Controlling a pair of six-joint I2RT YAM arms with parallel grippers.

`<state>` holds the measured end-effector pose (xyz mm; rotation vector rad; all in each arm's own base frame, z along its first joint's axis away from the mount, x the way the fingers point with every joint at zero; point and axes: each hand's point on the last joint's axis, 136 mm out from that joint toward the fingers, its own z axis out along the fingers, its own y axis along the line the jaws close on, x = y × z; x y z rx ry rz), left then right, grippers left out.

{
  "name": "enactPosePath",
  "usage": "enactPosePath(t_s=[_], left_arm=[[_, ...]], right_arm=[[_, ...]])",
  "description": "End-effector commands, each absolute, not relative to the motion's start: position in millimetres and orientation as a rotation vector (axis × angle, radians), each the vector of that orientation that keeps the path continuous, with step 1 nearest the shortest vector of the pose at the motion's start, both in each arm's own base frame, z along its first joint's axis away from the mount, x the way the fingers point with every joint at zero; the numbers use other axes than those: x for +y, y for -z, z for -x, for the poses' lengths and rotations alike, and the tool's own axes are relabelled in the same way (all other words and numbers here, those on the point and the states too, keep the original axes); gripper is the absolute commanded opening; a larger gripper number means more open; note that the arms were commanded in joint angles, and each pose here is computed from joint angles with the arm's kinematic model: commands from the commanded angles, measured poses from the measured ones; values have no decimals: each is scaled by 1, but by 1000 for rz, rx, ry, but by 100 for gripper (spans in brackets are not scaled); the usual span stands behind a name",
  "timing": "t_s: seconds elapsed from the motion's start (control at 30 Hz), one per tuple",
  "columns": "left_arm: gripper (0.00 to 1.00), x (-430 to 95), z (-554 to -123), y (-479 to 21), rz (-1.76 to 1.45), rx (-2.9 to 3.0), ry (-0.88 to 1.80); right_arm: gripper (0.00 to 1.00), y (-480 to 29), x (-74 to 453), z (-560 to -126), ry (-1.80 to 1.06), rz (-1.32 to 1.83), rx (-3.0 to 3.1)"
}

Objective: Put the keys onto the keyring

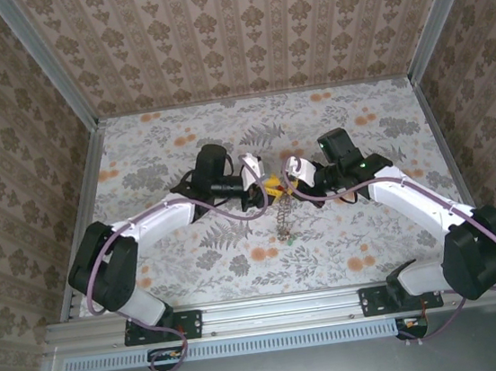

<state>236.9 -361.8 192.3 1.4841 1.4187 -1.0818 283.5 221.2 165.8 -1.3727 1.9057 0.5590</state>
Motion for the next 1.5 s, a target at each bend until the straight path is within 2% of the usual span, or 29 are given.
enactPosePath(t_s=[0.0,0.93,0.97,1.03,1.13,1.47], left_arm=[[34,-365,-232,-189,-1537,1415,1105],[22,-376,-240,-180,-1582,1428,1095],[21,-376,-241,-182,-1581,1423,1096],[11,-377,-241,-181,-1581,1421,1095],[0,-377,-243,-181,-1575,1418,1085],[0,-377,-238,-192,-1513,1328,1141]], right_arm=[[0,-185,226,-284,-548,1380,1811],[0,-193,234,-281,-607,1385,1738],[1,-193,235,-281,-607,1386,1737],[1,-194,235,-281,-612,1386,1738],[4,-193,235,-280,-612,1384,1737],[20,-180,226,-284,-664,1296,1733]])
